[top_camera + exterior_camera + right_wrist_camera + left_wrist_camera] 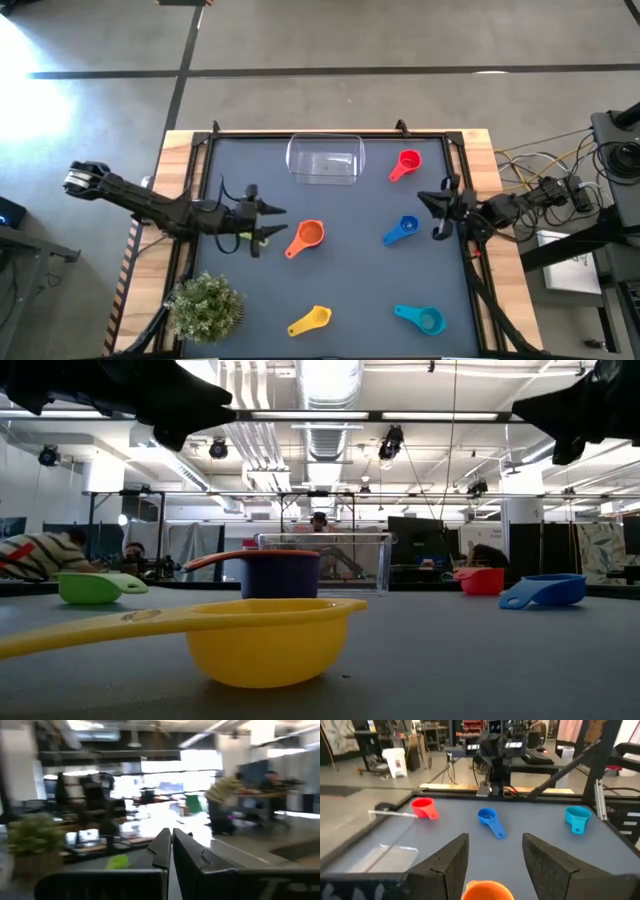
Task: Nest measuring cups in basket
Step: Stack the red measuring cup on top of the orange measuring cup
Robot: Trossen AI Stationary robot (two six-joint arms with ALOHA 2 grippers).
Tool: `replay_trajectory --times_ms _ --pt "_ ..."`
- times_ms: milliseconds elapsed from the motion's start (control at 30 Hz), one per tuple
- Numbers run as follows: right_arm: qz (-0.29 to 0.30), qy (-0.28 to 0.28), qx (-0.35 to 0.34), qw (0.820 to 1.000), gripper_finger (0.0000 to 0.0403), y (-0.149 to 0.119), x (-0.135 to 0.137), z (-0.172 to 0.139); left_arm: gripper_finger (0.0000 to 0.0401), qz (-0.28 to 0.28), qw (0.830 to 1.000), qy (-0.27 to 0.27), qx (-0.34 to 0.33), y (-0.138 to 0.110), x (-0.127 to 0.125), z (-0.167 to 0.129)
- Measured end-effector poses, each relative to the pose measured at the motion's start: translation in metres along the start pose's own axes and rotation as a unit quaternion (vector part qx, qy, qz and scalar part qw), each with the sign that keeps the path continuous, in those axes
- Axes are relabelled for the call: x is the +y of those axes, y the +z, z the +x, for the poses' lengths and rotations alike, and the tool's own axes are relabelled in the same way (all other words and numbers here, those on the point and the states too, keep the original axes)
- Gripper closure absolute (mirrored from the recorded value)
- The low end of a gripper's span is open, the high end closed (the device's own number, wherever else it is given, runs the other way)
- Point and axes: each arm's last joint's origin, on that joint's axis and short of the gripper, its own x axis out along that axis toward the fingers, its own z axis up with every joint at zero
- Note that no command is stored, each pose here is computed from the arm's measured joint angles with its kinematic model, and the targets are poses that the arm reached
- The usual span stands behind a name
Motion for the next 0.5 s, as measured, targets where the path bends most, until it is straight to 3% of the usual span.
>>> replay_trajectory --times_ms 167,500 --pt "0.022 -0.117 0.014 0.993 0.0394 -0.002 -0.007 -0.001 0.0233 0.015 1.0 0.0 -0.011 0.004 0.001 -0.003" --pt "0.094 -0.134 0.063 0.984 0.0394 -0.018 -0.005 -0.001 0.0233 0.02 0.991 0.005 -0.129 0.038 0.007 -0.023"
